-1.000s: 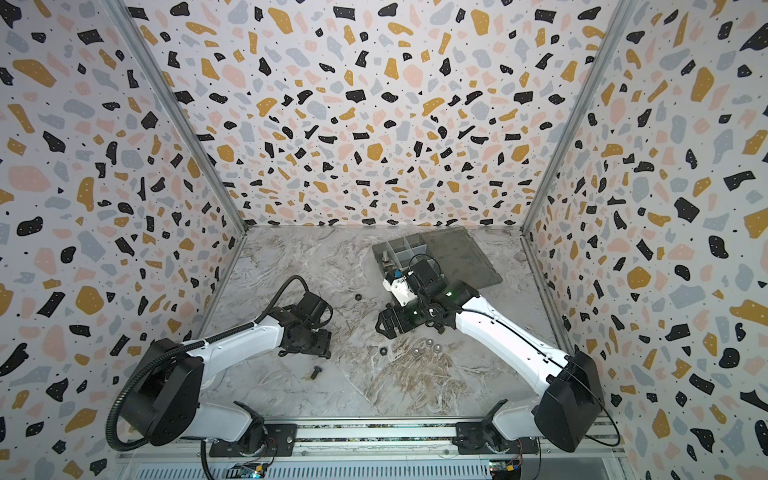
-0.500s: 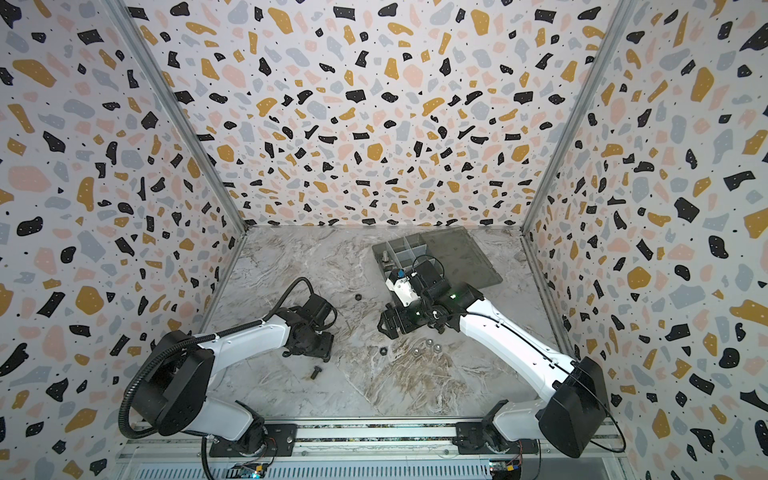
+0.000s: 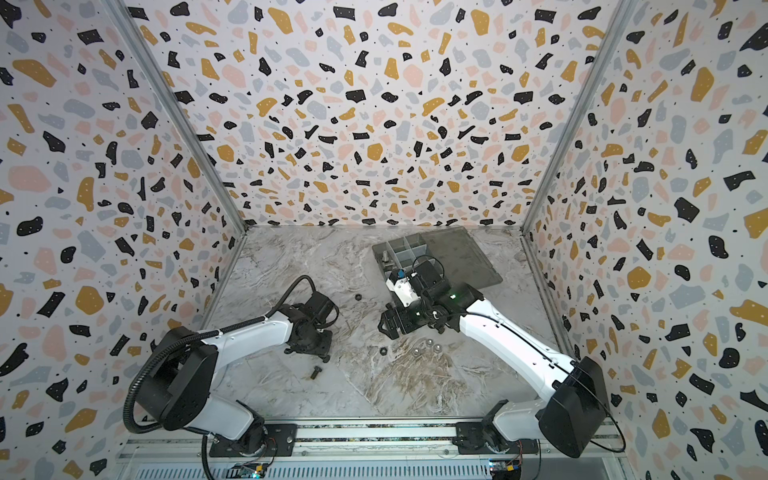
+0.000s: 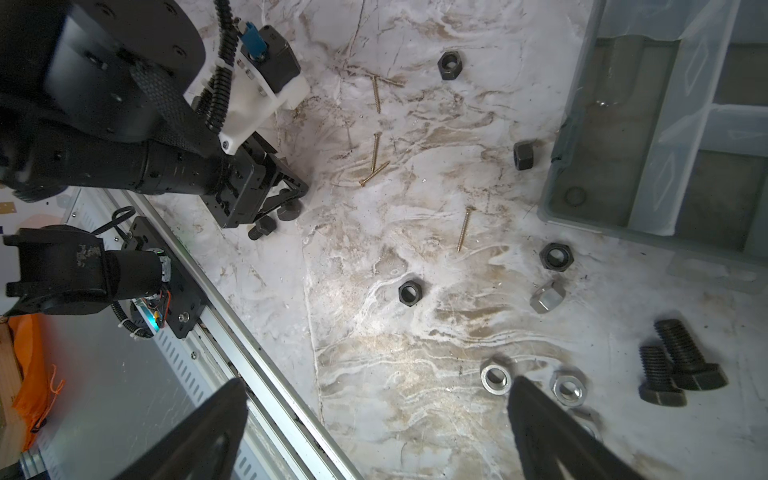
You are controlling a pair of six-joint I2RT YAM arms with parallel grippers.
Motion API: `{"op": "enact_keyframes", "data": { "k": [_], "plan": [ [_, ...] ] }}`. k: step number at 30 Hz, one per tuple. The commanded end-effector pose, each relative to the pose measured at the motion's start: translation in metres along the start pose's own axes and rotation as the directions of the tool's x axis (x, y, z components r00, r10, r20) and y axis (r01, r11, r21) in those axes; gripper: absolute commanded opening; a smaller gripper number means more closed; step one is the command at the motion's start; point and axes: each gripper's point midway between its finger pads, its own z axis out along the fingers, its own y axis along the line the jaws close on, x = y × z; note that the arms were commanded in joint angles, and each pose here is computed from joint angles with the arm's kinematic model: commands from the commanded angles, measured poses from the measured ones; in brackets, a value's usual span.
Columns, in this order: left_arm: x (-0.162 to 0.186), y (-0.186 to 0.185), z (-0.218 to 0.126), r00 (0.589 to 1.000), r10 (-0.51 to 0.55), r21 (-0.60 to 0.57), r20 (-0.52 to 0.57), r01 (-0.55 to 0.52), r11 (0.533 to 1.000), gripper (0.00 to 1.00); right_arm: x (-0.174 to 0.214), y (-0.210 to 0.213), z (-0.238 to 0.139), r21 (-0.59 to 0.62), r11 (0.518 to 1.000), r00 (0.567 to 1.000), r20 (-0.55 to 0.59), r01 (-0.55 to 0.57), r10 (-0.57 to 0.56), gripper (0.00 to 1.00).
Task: Sort the screws and nuts into containers
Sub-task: 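Carry the silver bolt with the left gripper into the organizer compartment and release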
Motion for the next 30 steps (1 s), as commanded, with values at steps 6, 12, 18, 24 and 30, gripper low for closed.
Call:
{"op": "enact_keyframes", "data": {
  "k": [6,12,18,24,30],
  "plan": [
    [-0.076,-0.021,-0.038,0.993,0.039,-0.006,0.111,-0.039,0.999,0.29,-0.014,-0.012,-0.016,0.049,0.999,0.999,0.051,0.010,-0.012,0.99],
    [-0.157,-0.053,-0.052,0.980,0.066,0.018,0.189,-0.070,0.997,0.29,-0.026,-0.034,-0.027,0.080,0.996,0.995,0.093,-0.032,0.024,0.99],
    [-0.234,-0.092,-0.050,0.965,0.074,0.083,0.252,-0.098,0.992,0.29,-0.040,-0.060,-0.037,0.118,0.990,0.990,0.126,-0.075,0.059,0.99],
    [-0.293,-0.135,-0.044,0.942,0.052,0.208,0.331,-0.126,0.970,0.30,-0.050,-0.082,-0.042,0.134,0.984,0.985,0.145,-0.115,0.096,0.99],
    [-0.323,-0.157,-0.034,0.915,0.002,0.289,0.403,-0.129,0.948,0.32,-0.060,-0.098,-0.046,0.150,0.978,0.980,0.160,-0.145,0.121,0.99]
  ]
}}
